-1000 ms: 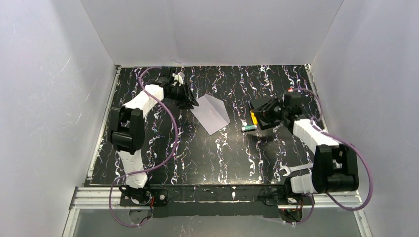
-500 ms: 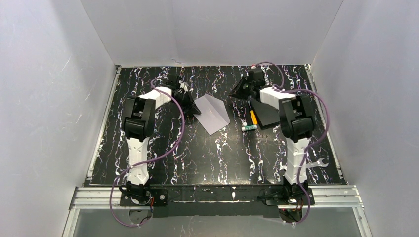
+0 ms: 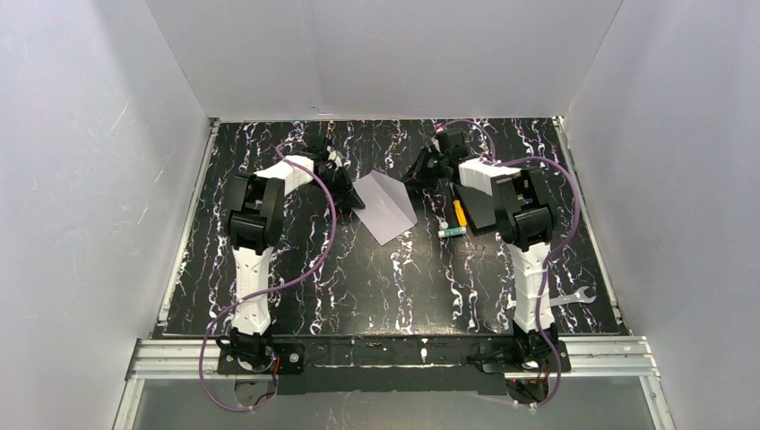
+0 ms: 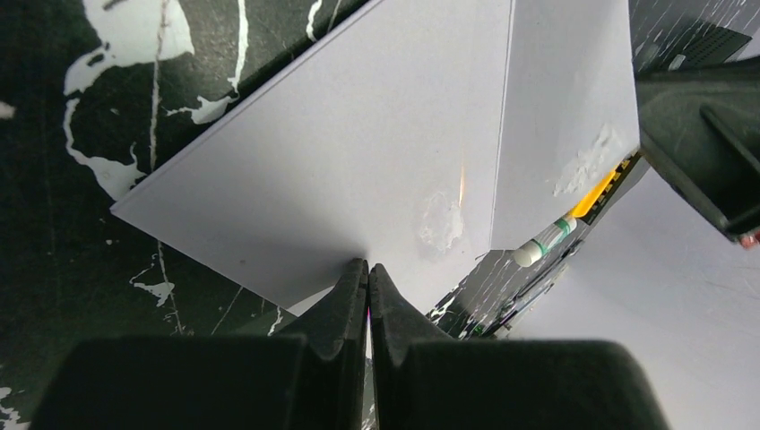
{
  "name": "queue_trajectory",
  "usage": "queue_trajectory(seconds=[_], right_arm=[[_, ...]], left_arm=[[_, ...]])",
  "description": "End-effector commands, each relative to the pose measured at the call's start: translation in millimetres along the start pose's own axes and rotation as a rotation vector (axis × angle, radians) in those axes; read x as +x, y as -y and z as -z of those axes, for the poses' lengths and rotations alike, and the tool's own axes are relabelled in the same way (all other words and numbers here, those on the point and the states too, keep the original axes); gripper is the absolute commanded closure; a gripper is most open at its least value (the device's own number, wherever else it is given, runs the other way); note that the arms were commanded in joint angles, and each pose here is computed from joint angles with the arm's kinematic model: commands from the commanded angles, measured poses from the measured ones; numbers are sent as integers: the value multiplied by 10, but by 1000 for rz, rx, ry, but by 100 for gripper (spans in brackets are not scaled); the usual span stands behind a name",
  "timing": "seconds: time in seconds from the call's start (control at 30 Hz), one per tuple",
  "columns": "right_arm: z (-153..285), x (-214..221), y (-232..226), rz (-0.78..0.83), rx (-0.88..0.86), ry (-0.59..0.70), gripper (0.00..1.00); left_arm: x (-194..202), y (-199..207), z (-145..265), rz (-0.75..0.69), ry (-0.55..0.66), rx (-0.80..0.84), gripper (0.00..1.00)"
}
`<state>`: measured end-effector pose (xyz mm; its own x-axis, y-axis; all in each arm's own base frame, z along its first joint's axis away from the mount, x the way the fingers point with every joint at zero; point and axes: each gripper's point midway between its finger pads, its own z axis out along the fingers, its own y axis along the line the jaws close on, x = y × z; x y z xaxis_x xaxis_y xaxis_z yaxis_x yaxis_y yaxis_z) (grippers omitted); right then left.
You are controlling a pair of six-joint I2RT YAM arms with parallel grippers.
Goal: Place the letter into the envelope and seal it
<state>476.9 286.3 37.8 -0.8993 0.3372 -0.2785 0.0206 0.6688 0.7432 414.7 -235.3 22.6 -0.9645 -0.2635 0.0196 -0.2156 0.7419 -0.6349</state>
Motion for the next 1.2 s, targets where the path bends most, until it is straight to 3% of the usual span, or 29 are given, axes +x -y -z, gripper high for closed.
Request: queue_trajectory(seconds=[0.0, 0.43, 1.03, 1.17], right_arm=[[-45, 162, -383, 51, -112, -82, 86], [-149, 634, -468, 237, 6, -190, 86], [-260, 986, -51, 822, 441, -198, 86], [-288, 1231, 43, 917, 449, -236, 84]], left_arm=[[69, -133, -11, 21, -21, -81, 100], [30, -160, -46, 93, -33, -119, 100], [45, -146, -77, 97, -50, -98, 100], [39, -150, -97, 107, -52, -98, 100]])
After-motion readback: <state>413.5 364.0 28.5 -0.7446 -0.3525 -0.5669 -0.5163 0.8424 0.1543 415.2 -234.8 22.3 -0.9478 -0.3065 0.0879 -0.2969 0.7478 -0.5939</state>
